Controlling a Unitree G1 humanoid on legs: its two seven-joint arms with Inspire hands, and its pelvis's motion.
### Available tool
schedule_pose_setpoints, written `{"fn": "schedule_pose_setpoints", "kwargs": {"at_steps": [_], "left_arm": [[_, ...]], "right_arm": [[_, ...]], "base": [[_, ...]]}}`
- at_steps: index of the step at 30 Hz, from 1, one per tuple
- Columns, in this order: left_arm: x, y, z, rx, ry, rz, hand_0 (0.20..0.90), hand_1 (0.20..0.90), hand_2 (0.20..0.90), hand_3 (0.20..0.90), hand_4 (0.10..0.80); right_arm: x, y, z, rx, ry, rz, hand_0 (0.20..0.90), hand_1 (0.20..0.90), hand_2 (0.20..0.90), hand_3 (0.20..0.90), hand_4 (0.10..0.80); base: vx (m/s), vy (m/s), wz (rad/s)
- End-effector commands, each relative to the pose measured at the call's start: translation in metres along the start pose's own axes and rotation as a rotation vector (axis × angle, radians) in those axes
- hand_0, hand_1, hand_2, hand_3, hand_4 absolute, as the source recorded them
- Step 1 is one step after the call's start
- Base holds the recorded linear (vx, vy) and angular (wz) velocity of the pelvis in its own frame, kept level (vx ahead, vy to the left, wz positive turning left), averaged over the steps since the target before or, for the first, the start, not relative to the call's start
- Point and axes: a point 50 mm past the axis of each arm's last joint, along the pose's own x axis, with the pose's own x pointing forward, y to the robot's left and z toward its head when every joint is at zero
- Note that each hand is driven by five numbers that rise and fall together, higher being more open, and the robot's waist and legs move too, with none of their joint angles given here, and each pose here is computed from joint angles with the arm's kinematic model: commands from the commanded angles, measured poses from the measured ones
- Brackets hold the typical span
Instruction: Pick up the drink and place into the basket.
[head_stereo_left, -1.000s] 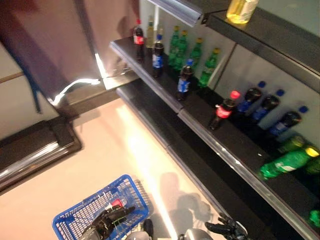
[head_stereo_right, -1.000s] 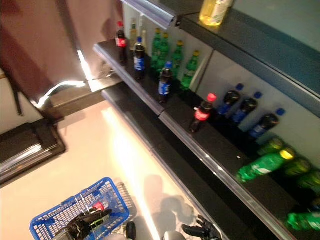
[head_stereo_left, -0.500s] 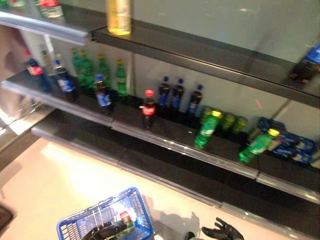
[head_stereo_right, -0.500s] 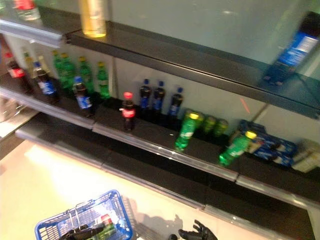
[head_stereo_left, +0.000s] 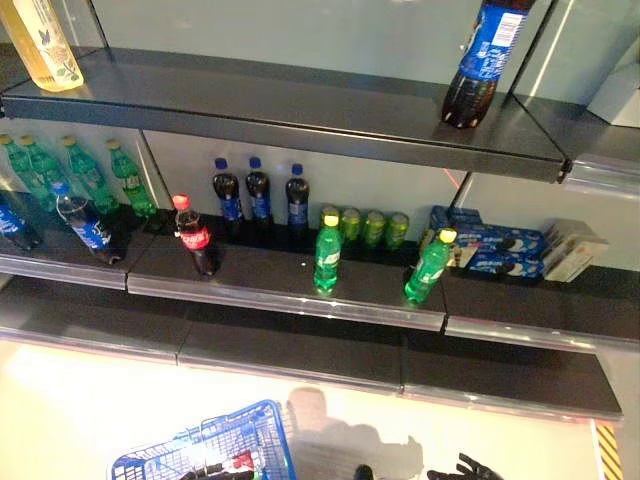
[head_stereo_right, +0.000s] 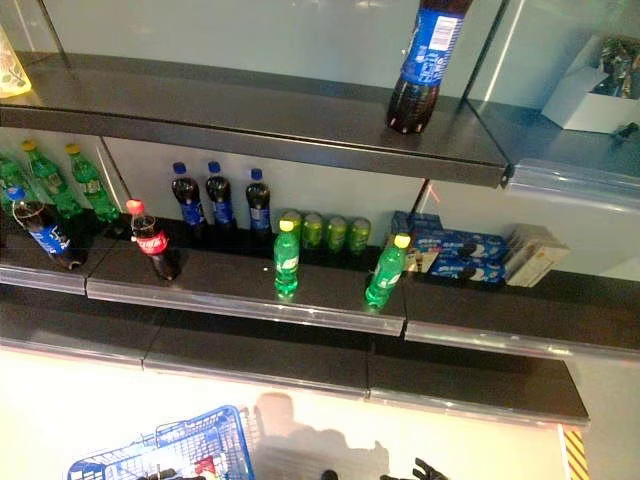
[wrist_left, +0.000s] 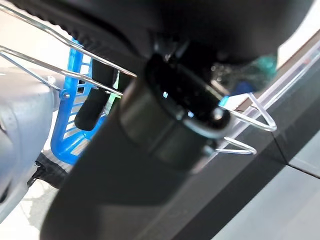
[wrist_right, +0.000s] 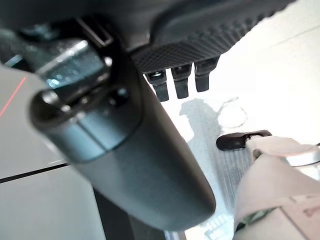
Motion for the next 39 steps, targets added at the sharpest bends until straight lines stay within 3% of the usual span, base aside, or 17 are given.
{"fn": "schedule_pose_setpoints", "kwargs": {"at_steps": [1, 13, 31, 35, 39], "left_arm": [[0.009, -0.080, 0.073, -0.226, -0.341, -0.345, 0.300, 0.300, 0.300, 0.200, 0.100], [0.010, -0.058, 0.063, -0.182, -0.276, -0.255, 0.300, 0.300, 0.300, 0.200, 0.100], [0.009, -0.048, 0.068, -0.197, -0.290, -0.207, 0.300, 0.300, 0.300, 0.200, 0.100], [0.008, -0.052, 0.084, -0.203, -0.337, -0.194, 0.300, 0.300, 0.300, 0.200, 0.100], [0.002, -0.078, 0.134, -0.274, -0.486, -0.263, 0.300, 0.300, 0.300, 0.200, 0.100]], "right_arm": [[0.004, -0.021, 0.045, -0.084, -0.112, -0.038, 0.900, 0.900, 0.900, 0.900, 0.800], [0.003, -0.022, 0.041, -0.048, -0.121, -0.038, 0.900, 0.900, 0.900, 0.900, 0.800], [0.007, -0.009, 0.043, -0.103, -0.077, 0.006, 0.900, 0.900, 0.900, 0.900, 0.800], [0.010, -0.004, 0.057, -0.112, -0.097, 0.024, 0.900, 0.900, 0.900, 0.900, 0.800], [0.014, 0.004, 0.096, -0.176, -0.179, 0.039, 0.900, 0.900, 0.900, 0.900, 0.800]], "base": [[0.046, 0.216, -0.77], [0.094, 0.183, -0.08], [0.011, -0.001, 0.14], [-0.146, -0.040, 0.11], [-0.346, -0.044, 0.06]]}}
